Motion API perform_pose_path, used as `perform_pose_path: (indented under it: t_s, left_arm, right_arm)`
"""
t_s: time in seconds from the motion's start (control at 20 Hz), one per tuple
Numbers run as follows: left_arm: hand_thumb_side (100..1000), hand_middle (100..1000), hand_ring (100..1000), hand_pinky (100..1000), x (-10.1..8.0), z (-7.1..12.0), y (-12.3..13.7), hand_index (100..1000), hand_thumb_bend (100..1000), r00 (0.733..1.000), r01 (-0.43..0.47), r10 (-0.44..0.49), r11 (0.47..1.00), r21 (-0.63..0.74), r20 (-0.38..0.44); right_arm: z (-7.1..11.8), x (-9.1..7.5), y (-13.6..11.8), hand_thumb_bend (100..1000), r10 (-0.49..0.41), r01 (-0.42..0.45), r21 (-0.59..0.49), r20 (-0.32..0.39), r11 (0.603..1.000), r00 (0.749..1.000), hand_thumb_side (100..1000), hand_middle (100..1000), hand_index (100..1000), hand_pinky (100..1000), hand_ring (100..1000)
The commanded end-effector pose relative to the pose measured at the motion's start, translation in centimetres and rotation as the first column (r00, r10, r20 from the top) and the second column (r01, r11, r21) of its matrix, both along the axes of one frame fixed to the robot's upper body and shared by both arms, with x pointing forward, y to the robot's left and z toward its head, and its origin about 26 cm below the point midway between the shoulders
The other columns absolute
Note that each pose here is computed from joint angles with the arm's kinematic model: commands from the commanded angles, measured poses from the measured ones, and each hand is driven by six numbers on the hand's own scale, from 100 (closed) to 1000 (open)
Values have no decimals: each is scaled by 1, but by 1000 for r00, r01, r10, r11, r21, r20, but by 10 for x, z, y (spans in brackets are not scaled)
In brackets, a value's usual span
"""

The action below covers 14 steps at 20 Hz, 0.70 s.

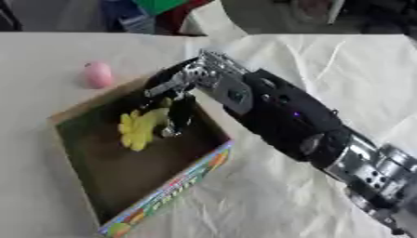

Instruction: Pick up objects on the table and place them in the box.

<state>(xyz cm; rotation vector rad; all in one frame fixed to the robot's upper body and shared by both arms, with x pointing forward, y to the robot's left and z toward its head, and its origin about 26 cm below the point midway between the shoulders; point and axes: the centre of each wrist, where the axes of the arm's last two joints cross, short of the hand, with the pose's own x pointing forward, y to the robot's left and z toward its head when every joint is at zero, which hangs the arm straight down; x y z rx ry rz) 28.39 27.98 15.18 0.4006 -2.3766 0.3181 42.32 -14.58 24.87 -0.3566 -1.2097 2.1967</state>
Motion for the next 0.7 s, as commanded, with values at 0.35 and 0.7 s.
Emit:
perform_pose_path:
  t_s: [0.35, 0.7]
  left_arm:
    - [952, 653, 630, 499, -1, 9, 2, 725, 100, 1000, 2, -2, 1000, 22, 24]
    - [950, 653, 631, 499, -1, 9, 2, 724, 100, 1000, 3, -4, 1000, 23, 26]
  right_arm:
    - [32, -1, -14, 100, 51, -50, -10, 116, 999, 992, 618, 820, 1000, 735, 861]
    - [46, -4, -21, 100, 48, -52, 20, 150, 998, 987, 532, 812, 1000, 737, 856]
